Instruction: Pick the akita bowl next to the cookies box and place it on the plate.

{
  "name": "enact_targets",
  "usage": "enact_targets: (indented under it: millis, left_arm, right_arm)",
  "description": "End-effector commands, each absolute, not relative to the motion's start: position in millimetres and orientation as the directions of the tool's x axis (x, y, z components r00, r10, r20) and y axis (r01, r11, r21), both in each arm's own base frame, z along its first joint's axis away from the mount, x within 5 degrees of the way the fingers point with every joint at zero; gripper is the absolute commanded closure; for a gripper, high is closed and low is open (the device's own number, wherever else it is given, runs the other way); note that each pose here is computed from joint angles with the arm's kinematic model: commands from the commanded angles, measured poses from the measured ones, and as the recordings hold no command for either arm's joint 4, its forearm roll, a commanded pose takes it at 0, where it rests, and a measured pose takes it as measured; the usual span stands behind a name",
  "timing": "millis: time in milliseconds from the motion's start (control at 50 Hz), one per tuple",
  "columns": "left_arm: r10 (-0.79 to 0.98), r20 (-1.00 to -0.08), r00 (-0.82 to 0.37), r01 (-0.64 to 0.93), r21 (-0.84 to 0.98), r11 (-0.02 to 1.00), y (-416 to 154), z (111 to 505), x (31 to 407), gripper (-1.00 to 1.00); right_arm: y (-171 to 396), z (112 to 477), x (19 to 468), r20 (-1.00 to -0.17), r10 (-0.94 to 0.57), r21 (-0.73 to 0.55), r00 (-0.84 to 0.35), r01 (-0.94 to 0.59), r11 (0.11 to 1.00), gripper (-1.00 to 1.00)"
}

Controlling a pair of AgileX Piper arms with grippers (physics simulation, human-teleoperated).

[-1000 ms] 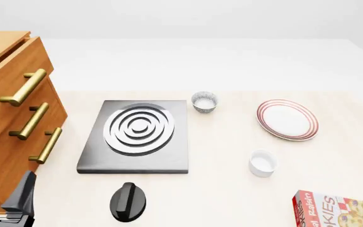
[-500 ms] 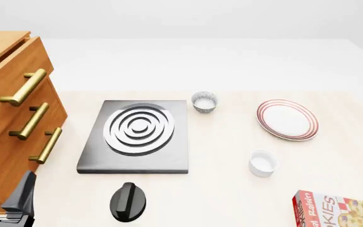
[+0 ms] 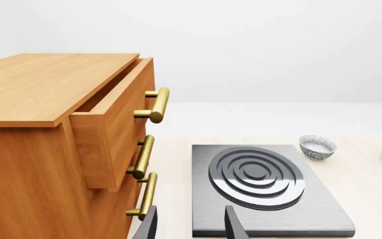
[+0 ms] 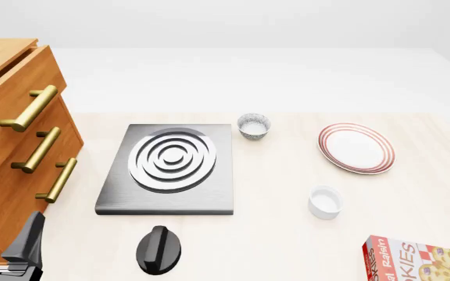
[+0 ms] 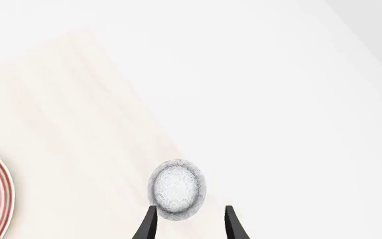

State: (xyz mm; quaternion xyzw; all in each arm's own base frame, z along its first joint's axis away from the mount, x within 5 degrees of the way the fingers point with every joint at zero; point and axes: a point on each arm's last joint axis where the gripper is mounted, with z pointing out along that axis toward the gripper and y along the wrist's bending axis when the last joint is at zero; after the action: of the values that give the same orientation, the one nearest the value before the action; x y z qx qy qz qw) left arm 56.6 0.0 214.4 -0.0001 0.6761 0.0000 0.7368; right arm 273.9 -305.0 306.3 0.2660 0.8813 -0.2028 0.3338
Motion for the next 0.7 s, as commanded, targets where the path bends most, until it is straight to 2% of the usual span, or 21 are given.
enact_targets:
  millis: [20, 700]
  left_arm:
    - [0.0, -0.996, 0.086, 0.0, 0.0, 1.0, 0.0, 214.4, 56.6, -1.0]
    - [0.0, -0.996, 0.086, 0.0, 0.0, 1.0, 0.0, 214.4, 56.6, -1.0]
  right_arm:
    - [-319.7, 290.7, 282.0, -0.681, 0.337, -0.187, -0.65, 0.6, 0.778, -1.0]
    - [-360.7, 245.5, 275.2, -0.634, 0.392, -0.193, -0.666, 0.628, 0.754, -1.0]
